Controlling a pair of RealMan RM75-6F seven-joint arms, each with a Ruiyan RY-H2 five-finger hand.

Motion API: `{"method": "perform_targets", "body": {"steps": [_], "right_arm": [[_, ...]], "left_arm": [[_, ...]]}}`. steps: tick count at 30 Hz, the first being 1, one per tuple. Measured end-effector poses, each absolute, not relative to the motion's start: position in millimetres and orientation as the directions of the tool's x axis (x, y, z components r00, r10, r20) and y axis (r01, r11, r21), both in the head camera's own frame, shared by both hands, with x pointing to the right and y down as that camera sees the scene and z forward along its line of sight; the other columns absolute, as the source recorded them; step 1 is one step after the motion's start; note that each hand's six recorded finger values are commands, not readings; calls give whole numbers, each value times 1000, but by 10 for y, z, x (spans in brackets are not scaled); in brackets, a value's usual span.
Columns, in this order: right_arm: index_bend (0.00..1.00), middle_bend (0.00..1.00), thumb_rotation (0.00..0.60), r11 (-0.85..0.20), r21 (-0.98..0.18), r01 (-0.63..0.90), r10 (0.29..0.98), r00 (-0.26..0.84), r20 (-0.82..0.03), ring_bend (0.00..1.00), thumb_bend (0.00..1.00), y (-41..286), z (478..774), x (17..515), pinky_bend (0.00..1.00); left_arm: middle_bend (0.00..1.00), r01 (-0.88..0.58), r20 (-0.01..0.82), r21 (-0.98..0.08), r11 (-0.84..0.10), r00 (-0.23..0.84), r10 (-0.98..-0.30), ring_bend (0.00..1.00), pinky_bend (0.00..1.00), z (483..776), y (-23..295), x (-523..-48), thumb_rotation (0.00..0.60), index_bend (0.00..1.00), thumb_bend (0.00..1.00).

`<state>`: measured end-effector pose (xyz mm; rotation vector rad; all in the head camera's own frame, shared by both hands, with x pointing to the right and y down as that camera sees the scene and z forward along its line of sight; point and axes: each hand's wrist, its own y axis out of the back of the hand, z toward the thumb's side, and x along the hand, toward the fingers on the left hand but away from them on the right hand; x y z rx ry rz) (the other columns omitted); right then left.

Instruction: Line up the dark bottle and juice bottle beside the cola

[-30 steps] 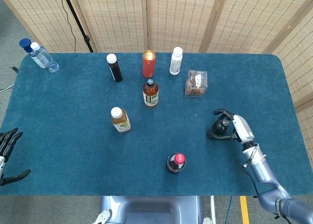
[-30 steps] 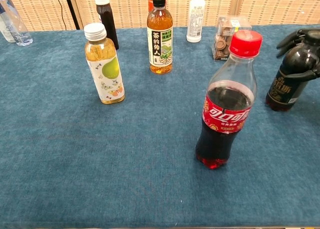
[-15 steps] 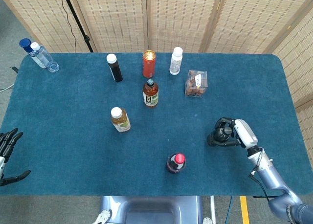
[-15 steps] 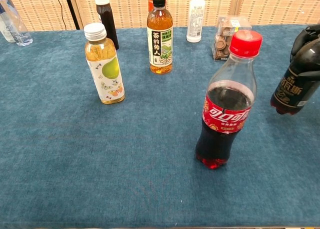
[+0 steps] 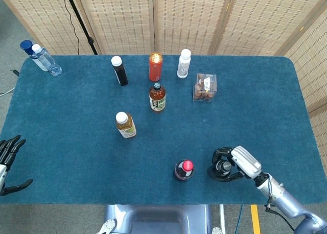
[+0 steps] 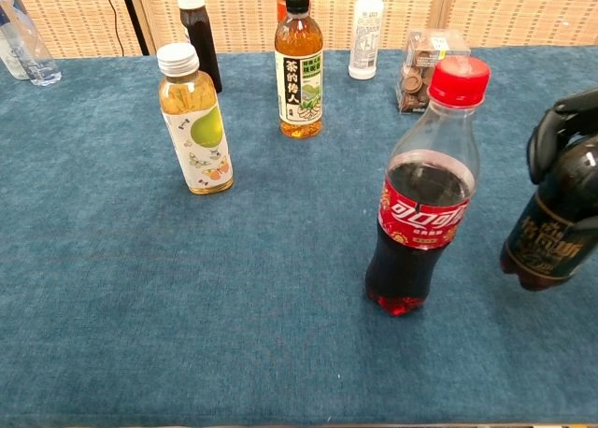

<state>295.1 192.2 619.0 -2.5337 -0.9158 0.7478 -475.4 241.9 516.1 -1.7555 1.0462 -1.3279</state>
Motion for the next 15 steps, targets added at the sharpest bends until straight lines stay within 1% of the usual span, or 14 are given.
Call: {"method": "perform_targets", "body": {"steps": [5,10,15], "right_arm": [[549,541,600,-736,-507,449,650,679,-342,599,544,1952,6212,2751,764],[549,541,600,-742,-503,444,640,694,-331,599,544,1982,6271,2520,764],[548,541,600,-740,-506,444,639,699,-322,599,544,1986,6293,2415,764]], "left_arm": [[0,-194,415,-878,-437,148,-898,0,0,5164,2408,-4769,600,0,0],[0,-196,416,-877,-438,147,-898,0,0,5164,2398,-4777,600,0,0],[0,-199,416,-876,-439,145,-898,0,0,5160,2393,-4786,600,0,0]]}}
